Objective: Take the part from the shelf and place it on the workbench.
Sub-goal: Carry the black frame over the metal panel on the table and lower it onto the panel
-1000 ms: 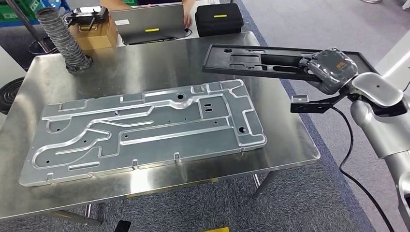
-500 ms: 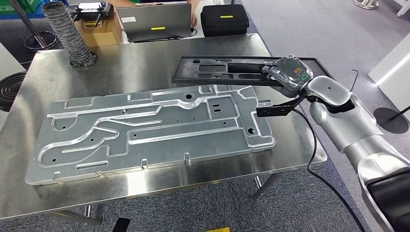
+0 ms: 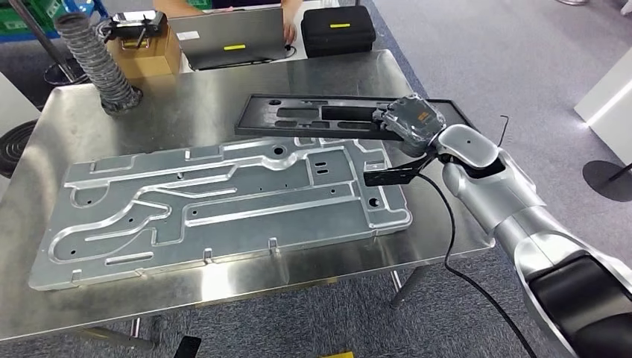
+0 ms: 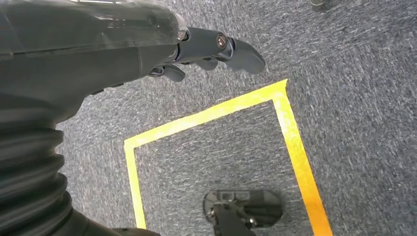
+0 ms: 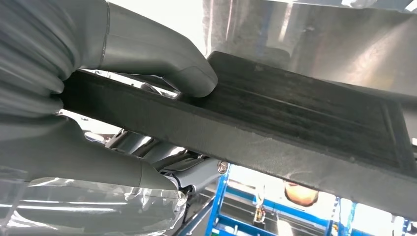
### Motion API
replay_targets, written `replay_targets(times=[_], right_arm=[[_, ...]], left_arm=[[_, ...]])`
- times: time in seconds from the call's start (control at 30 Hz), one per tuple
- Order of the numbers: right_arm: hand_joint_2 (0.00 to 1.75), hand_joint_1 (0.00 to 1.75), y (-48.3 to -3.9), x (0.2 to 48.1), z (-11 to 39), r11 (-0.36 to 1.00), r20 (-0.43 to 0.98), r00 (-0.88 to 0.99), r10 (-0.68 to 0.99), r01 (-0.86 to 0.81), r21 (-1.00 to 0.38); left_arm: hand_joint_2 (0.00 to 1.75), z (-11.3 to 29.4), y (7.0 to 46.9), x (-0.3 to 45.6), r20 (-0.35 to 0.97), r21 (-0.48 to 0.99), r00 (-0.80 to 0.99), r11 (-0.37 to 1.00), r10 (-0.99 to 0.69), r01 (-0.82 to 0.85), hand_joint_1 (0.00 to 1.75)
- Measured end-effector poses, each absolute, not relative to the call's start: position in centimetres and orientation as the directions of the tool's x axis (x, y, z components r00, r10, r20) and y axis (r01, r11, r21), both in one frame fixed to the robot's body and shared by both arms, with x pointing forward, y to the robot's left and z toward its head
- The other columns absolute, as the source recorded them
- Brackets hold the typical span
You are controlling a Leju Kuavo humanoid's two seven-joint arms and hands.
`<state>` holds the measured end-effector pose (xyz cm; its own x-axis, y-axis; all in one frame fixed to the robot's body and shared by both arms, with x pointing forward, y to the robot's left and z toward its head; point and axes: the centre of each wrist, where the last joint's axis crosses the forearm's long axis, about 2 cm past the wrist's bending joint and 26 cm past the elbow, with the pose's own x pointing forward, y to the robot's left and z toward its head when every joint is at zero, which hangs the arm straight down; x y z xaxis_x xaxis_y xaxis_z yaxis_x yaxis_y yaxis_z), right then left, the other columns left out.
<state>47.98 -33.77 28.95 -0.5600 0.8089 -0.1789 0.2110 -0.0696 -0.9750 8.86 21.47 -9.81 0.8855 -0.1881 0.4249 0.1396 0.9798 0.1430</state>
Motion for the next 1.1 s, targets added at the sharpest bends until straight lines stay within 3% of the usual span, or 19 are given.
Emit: replay_targets(times=[1.1], right_arm=[[1.75, 1.75, -33.1, 47.7, 27.3, -0.019, -0.095, -0.584, 0.806, 0.136, -0.991]], left_arm=[[1.75, -9.9, 21.8, 8.7, 0.406, 0.151, 0.889, 0.975, -0.213, 0.164, 0.0]])
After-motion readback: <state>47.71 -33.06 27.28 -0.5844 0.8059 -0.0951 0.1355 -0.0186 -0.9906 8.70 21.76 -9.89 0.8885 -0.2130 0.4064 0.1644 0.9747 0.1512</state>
